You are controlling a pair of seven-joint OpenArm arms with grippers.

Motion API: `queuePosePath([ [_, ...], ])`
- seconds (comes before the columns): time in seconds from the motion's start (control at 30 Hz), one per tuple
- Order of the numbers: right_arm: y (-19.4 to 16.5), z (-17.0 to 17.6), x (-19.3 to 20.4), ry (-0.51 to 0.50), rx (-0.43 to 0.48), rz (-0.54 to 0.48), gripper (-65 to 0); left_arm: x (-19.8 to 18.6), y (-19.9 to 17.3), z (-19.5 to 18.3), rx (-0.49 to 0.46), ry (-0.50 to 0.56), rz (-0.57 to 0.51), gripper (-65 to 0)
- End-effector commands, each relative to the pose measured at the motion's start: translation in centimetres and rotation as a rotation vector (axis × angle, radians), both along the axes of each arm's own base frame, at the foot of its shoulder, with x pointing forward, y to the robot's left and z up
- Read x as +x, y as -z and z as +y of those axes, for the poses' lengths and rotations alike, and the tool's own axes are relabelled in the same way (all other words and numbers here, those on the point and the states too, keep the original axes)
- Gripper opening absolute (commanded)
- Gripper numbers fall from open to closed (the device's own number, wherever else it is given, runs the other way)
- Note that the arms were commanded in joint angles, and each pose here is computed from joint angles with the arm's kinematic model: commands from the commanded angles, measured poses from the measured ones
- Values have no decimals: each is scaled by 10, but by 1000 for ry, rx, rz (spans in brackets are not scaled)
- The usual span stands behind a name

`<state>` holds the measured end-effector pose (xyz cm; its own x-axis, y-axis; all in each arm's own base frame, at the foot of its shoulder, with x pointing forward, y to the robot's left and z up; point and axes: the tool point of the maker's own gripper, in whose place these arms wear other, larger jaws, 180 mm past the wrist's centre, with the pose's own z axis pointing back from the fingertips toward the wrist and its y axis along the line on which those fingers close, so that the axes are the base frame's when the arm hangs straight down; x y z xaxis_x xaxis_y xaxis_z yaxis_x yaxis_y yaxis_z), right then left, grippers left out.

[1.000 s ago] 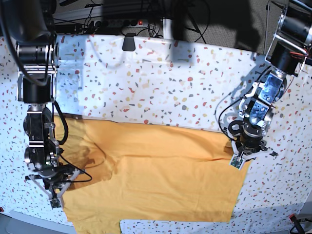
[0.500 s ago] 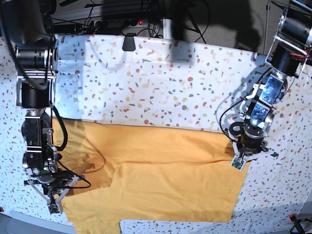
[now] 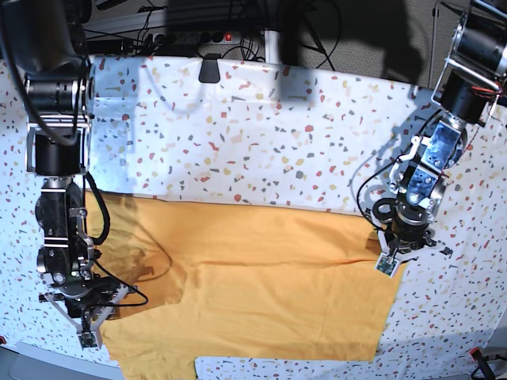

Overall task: Fold the T-shirt properly
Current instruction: 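Lower the folded shoulders onto the shirt and open both grippers, then grasp the folded edge of the shirt with both grippers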

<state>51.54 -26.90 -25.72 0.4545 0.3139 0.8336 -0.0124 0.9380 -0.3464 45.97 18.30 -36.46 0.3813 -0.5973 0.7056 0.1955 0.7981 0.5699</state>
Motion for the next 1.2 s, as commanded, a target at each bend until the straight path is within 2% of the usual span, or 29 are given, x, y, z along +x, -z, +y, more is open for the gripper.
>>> queuePosePath([
  [0.0,-32,-3,11,-7,-11,-79,-435,13,-24,5,7,-2,-71,-650],
  [0.07,-32,-3,11,-7,-11,-79,-372,13,-24,5,7,-3,-71,-650],
  [0.1,-32,-3,11,-7,-11,-79,-367,13,-24,5,7,-3,-71,-650],
  [0.6,-31,-3,11,-6,-7,-76,-367,14,-24,5,11,-1,-73,-650],
  [0.7,-30,-3,10,-4,-7,-71,-368,15,-27,6,62,13,-85,-650],
  [0.73,-30,-3,10,-3,-6,-68,-367,15,-29,7,89,20,-93,-635],
  [0.83,-29,-4,10,-1,-6,-62,-367,18,-36,8,150,35,-114,-454],
  [0.87,-29,-4,10,-1,-6,-62,-367,19,-37,8,155,36,-118,-417],
  [0.9,-29,-4,10,-1,-6,-62,-367,20,-39,8,156,35,-121,-401],
  [1.07,-29,-4,10,-2,-5,-64,-367,26,-48,10,156,26,-144,-398],
  [1.17,-27,-1,9,-4,27,-57,-368,28,-50,9,137,20,-146,-398],
])
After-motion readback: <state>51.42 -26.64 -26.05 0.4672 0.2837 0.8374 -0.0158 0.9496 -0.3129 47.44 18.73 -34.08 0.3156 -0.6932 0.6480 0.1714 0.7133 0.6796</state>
